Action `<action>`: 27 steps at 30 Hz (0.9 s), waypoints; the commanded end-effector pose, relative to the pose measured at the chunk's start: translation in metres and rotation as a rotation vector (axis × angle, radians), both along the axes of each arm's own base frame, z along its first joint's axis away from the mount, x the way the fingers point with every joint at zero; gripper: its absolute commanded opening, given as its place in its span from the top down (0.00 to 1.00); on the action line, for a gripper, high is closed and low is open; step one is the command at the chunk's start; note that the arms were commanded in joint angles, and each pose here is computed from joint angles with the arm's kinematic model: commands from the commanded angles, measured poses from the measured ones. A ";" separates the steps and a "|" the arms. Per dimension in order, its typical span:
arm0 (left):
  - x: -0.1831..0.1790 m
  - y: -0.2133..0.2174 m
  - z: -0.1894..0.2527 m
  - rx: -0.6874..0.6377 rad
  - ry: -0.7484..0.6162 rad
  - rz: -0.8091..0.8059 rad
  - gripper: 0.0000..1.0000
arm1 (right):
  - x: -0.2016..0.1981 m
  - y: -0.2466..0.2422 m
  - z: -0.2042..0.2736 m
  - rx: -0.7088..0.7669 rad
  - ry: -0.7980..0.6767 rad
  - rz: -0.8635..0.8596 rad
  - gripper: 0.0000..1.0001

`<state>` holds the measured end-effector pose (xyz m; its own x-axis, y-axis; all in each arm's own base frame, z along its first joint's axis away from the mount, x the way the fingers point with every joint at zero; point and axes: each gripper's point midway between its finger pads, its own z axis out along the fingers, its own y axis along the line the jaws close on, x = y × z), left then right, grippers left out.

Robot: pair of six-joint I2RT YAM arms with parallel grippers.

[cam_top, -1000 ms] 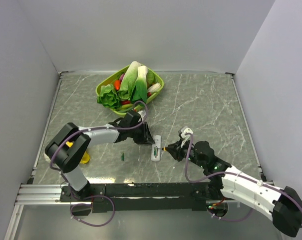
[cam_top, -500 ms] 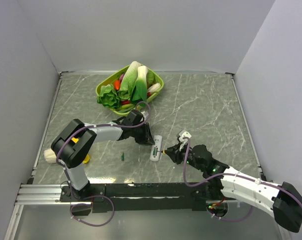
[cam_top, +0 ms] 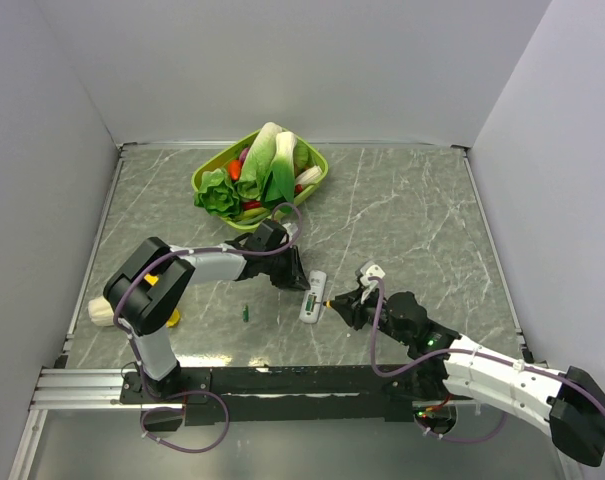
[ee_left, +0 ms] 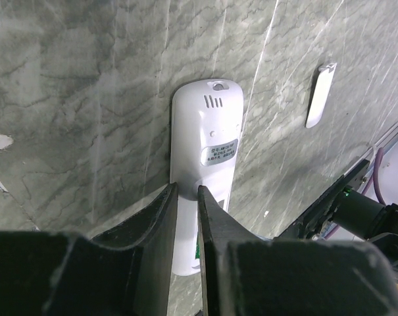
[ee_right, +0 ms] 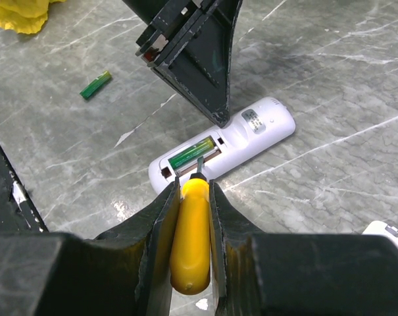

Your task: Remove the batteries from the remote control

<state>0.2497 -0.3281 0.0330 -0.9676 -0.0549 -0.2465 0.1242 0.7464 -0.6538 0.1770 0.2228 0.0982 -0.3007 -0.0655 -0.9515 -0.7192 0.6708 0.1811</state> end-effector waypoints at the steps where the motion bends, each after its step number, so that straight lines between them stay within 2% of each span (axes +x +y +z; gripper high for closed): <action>1: -0.001 -0.005 0.016 -0.036 -0.025 -0.024 0.76 | 0.004 0.005 0.024 0.047 -0.062 -0.001 1.00; 12: -0.002 0.009 0.012 0.028 -0.040 0.011 0.77 | 0.008 0.004 0.017 0.042 -0.057 -0.021 1.00; 27: -0.019 0.002 0.005 -0.061 0.010 -0.032 0.78 | 0.008 0.008 0.019 0.046 -0.054 -0.010 1.00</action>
<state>0.2326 -0.3142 0.0232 -0.9741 -0.0439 -0.2217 0.1110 0.7615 -0.6386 0.1816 0.2219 0.0962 -0.2975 -0.0682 -0.9523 -0.7054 0.6879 0.1711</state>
